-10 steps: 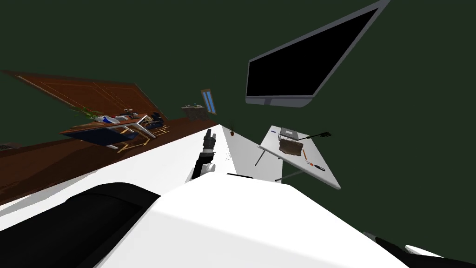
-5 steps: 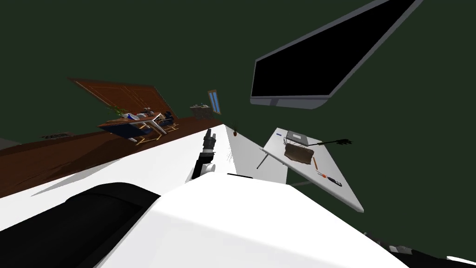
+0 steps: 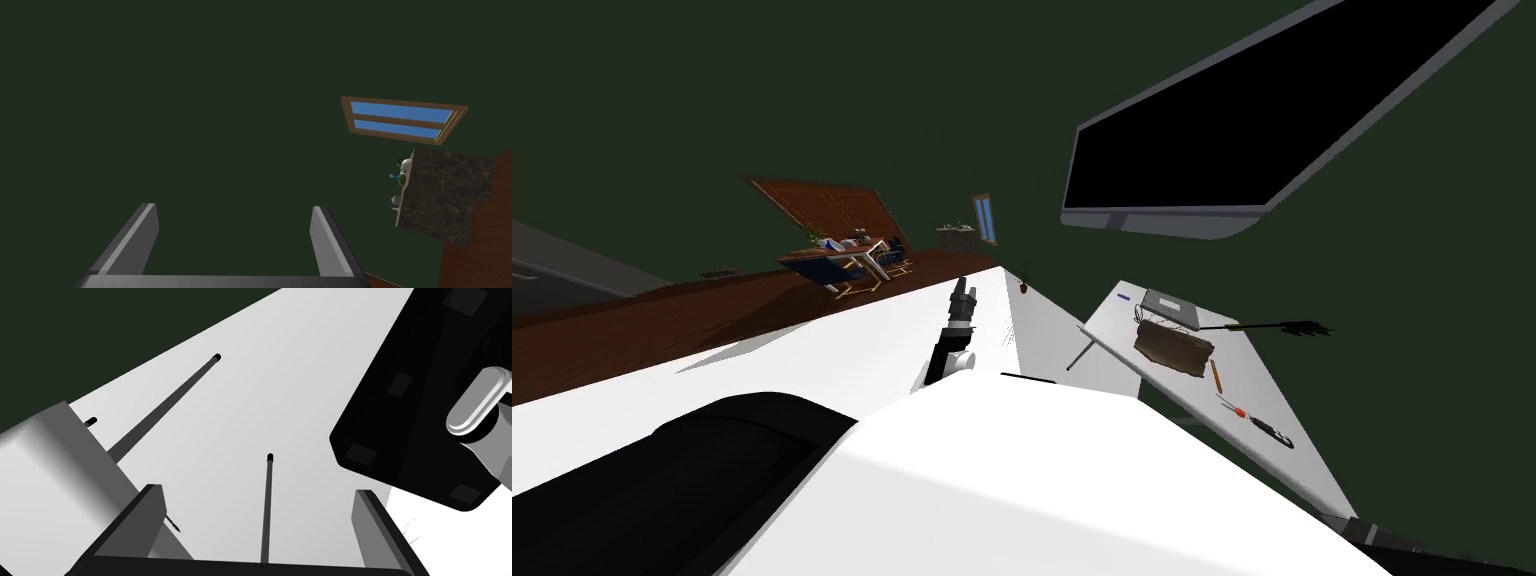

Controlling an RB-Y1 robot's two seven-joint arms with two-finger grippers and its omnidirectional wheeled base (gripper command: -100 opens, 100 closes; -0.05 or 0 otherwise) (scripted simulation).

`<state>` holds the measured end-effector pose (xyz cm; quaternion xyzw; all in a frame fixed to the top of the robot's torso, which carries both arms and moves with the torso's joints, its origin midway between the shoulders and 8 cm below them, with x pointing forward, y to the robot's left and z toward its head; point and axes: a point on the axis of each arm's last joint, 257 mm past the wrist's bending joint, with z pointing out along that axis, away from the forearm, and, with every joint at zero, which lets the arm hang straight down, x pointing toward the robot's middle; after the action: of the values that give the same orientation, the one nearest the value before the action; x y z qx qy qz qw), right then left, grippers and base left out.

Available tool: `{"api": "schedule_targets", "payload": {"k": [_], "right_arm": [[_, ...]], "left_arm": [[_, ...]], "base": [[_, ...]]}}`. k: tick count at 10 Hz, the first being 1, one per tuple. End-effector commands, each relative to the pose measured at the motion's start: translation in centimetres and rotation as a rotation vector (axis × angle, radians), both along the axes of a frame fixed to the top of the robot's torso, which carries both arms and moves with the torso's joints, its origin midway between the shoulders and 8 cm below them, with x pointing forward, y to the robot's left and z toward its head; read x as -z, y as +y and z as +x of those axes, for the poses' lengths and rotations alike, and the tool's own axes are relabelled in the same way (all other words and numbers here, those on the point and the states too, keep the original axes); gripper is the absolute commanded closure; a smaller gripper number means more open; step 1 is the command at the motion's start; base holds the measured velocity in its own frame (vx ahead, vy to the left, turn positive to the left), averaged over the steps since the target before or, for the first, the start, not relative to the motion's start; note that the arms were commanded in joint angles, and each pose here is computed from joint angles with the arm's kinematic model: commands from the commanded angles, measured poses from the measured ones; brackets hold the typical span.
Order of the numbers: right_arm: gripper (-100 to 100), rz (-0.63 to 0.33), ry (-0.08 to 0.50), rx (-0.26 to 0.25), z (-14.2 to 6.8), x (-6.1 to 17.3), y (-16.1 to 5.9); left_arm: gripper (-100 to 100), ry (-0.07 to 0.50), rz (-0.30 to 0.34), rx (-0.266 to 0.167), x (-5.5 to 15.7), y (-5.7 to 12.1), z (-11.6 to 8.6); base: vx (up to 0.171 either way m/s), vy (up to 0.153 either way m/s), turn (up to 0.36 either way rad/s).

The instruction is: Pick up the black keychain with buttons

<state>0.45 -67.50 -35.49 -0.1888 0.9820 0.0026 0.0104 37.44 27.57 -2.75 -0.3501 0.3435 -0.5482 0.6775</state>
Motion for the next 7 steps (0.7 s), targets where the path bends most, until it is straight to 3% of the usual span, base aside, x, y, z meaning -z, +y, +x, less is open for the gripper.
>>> {"api": "schedule_targets", "payload": {"k": [1,3,6,7], "right_arm": [[-100,-0.044,0.028,-0.030,-0.1,-1.8,-1.9],[-100,-0.068,0.048,-0.054,-0.3,-3.1,-3.2],[-100,-0.041,0.057,-0.071,-0.7,-2.7,-2.5],[-100,-0.054,0.055,-0.067,-0.6,-2.8,-2.9]], "left_arm": [[0,0.000,0.000,0.000,0.0,0.0,0.0],[0,0.000,0.000,0.000,0.0,0.0,0.0],[0,0.000,0.000,0.000,0.0,0.0,0.0],[0,0.000,0.000,0.000,0.0,0.0,0.0]], "base": [[0.113,-0.146,0.256],[0.126,-0.163,0.211],[0.114,-0.158,0.195],[0.053,-0.070,0.049]]}}
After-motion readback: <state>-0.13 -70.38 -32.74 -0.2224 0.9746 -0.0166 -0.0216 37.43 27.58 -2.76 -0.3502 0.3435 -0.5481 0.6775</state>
